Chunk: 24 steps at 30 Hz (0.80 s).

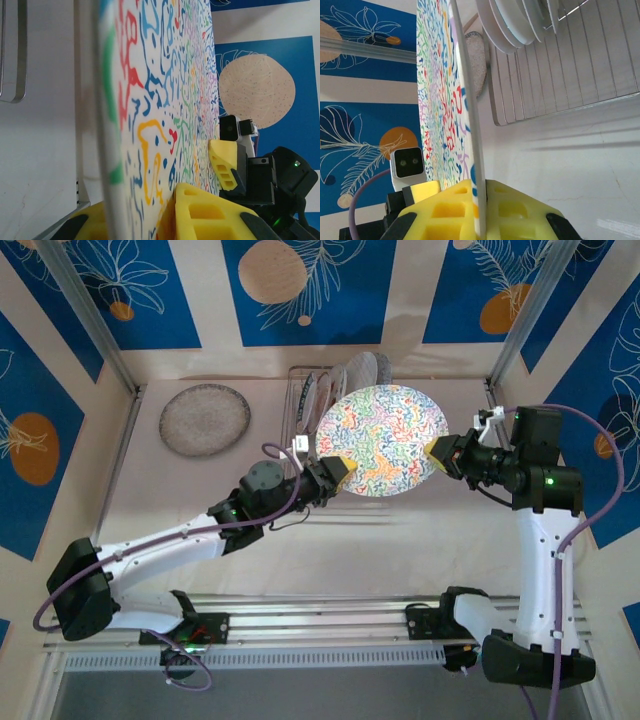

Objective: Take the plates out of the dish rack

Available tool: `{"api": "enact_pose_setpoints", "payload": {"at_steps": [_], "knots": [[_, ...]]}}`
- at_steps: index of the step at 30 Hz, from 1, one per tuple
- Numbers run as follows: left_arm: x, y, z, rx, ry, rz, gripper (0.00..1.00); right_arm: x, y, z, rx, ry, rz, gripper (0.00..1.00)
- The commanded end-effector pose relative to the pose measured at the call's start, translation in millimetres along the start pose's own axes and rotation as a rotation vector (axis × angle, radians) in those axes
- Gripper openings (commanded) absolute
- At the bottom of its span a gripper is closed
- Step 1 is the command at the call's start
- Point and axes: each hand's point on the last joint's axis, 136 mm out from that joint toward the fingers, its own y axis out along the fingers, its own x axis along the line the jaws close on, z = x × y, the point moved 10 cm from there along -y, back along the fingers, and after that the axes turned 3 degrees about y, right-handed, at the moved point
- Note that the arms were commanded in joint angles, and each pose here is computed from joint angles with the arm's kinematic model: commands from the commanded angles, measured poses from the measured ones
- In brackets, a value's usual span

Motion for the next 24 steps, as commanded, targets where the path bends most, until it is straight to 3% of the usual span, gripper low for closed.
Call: {"api": "enact_pose_setpoints", "payload": {"at_steps": [1, 13, 24], "knots": [[2.9, -5.2, -3.0, -0.006, 0.066, -0.015, 0.0, 3.2, -3.1, 8.8, 0.04, -0.005, -0.044, 0.1], [-3.8, -18.8, -23.4, -0.035, 0.055, 0.026, 0.0, 4.1, -6.5, 13.7, 0.006, -0.024, -0.025, 0.53], [-15.1, -52.5, -67.1, -0.096, 0.059, 0.047, 0.0, 17.6, -11.7, 33.9, -0.123, -0.182, -0.046, 0.61]]}}
